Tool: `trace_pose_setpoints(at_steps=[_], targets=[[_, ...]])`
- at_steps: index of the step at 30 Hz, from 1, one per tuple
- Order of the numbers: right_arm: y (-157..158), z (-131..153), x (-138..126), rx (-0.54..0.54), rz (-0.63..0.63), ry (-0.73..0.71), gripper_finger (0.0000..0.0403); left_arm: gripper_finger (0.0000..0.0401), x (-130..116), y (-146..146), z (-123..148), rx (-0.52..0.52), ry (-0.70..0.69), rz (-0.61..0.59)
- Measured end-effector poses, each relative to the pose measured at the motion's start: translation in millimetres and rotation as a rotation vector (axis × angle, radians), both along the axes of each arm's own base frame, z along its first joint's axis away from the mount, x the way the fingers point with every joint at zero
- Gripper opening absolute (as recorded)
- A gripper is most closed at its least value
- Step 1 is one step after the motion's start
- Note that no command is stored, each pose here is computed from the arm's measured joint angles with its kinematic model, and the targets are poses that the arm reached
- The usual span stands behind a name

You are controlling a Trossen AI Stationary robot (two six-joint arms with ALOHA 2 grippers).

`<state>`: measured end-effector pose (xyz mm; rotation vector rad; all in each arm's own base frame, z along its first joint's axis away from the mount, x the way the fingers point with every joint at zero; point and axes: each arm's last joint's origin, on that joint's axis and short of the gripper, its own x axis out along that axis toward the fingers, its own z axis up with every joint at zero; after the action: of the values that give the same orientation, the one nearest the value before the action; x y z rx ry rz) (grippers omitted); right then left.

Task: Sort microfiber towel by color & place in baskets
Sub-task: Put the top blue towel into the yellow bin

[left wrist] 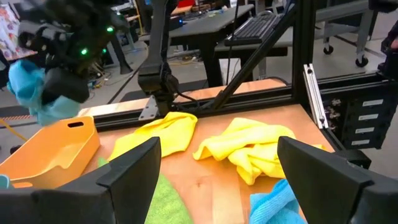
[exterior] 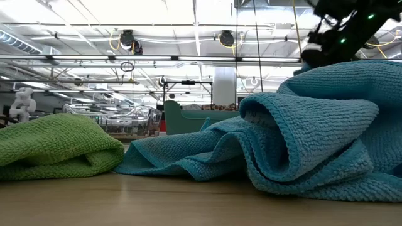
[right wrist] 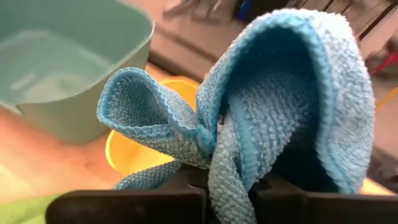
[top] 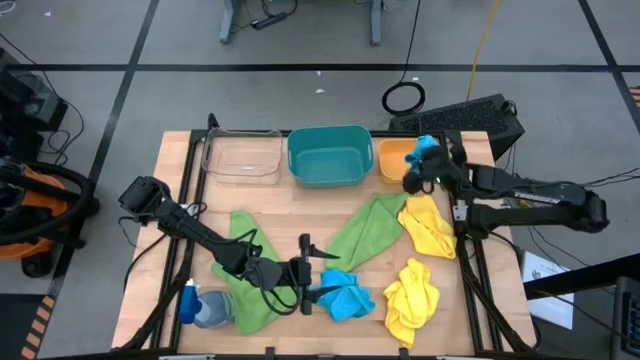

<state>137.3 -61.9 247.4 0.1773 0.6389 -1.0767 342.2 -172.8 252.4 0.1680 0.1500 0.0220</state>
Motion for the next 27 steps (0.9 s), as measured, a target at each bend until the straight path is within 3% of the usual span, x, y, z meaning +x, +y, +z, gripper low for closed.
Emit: trace_pose_setpoints(at_steps=[9, 16, 21, 27], targets=[[-62.6, -26.8, 0.1, 0.183, -0.03, 0.156, 0.0018, 0.0326, 0.3, 0.4, 0.0, -0.001, 0.001, -0.005], [-92.1, -50.6, -4.4, 0.293, -0.077, 0.235, 0.0025, 0.0326, 0.3, 0.4, -0.1, -0.002, 0.001, -0.005], [-98.9, -62.1, -3.5, 0.335, -0.105, 0.272, 0.0052, 0.0326, -0.1, 0.7, -2.8, 0.01, 0.028, -0.005], [-97.9, -61.0, -4.1, 0.336, -0.112, 0.265, 0.0115, 0.0326, -0.8, 1.0, -5.9, 0.026, 0.057, -0.006]])
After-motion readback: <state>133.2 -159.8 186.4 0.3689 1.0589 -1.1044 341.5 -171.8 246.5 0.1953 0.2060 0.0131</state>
